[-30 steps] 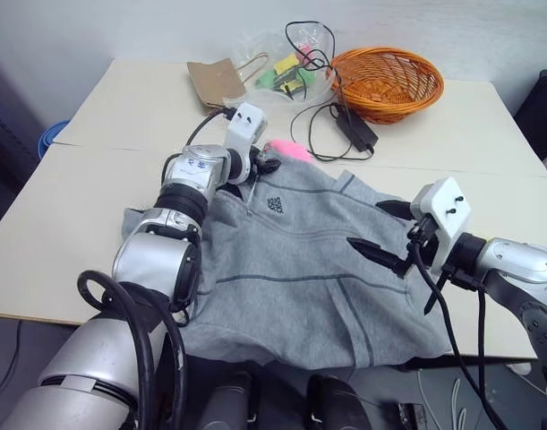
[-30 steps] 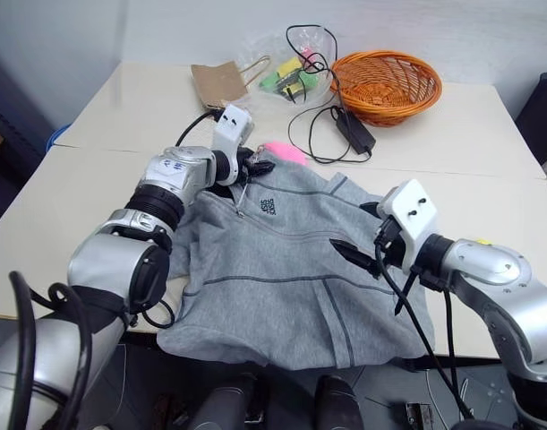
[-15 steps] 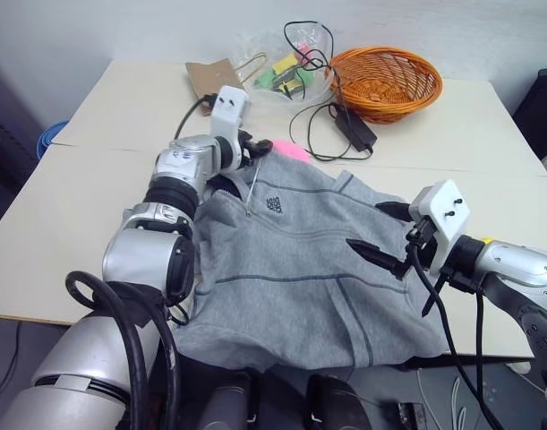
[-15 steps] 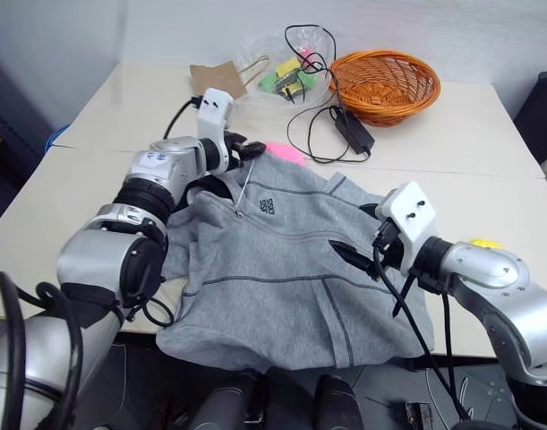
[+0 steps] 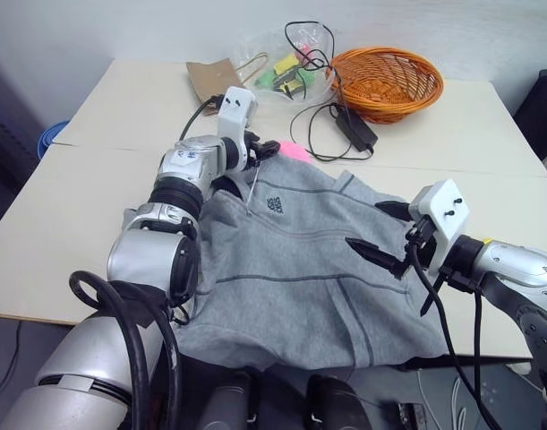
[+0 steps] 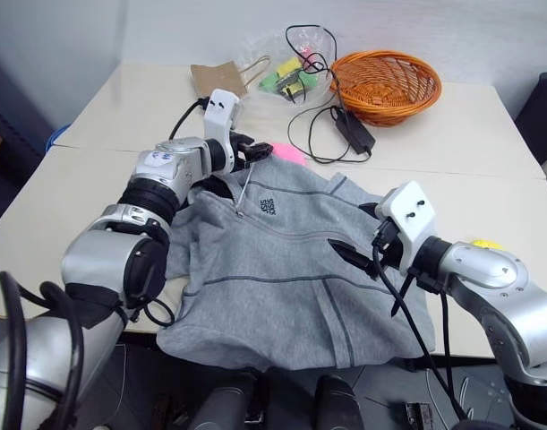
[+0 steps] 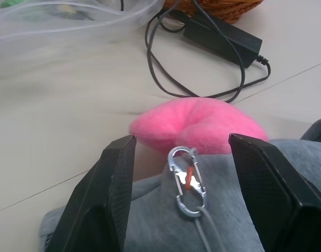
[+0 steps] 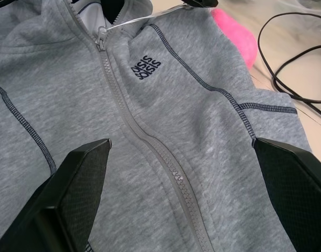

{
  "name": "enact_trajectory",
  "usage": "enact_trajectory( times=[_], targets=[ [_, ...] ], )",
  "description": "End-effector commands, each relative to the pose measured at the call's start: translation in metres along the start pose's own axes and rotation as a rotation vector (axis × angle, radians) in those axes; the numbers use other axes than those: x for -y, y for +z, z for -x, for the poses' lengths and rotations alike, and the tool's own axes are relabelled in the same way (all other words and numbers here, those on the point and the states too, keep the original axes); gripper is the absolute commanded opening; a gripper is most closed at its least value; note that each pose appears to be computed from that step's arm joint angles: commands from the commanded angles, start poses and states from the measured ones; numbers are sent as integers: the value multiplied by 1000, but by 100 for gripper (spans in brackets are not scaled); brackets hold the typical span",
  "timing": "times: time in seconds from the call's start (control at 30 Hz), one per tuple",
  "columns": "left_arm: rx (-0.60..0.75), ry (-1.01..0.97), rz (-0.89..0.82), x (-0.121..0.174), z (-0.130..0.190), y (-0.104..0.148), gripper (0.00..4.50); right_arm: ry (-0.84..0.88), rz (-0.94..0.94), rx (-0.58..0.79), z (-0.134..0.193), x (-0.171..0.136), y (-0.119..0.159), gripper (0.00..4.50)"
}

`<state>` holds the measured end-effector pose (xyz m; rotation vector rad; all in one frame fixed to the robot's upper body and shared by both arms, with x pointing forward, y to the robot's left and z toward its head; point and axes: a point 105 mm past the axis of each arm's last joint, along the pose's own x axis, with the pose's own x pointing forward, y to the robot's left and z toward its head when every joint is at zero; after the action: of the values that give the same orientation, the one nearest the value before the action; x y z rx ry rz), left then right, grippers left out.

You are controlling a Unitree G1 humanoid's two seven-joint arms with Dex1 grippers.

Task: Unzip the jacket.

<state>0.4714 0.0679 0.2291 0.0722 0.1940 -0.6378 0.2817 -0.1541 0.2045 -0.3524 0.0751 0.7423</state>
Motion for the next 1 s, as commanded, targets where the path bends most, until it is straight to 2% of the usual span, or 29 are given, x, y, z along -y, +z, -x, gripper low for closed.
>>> enact_trajectory(
  times=[0.03, 0.13, 0.37, 0.8, 0.83, 0.9, 1.0],
  targets=[
    [24, 14, -36, 2, 0, 13, 296, -22, 32, 37, 5, 2, 11, 450],
    [22, 18, -33, 1, 0, 13, 239, -24, 32, 36, 5, 2, 10, 450],
    [-35, 0, -35, 4, -1, 1, 29, -21, 30, 41, 5, 1, 11, 450],
    [-73, -14, -62, 5, -1, -6, 29, -20, 30, 51, 4, 3, 14, 450],
    [-62, -10, -62, 4, 0, -4, 14, -20, 31, 51, 4, 3, 14, 450],
    [-24, 4, -67, 2, 1, 4, 14, -21, 31, 51, 4, 4, 14, 450],
    [97, 6, -54, 0, 6, 31, 14, -23, 33, 52, 5, 5, 15, 450]
  ],
)
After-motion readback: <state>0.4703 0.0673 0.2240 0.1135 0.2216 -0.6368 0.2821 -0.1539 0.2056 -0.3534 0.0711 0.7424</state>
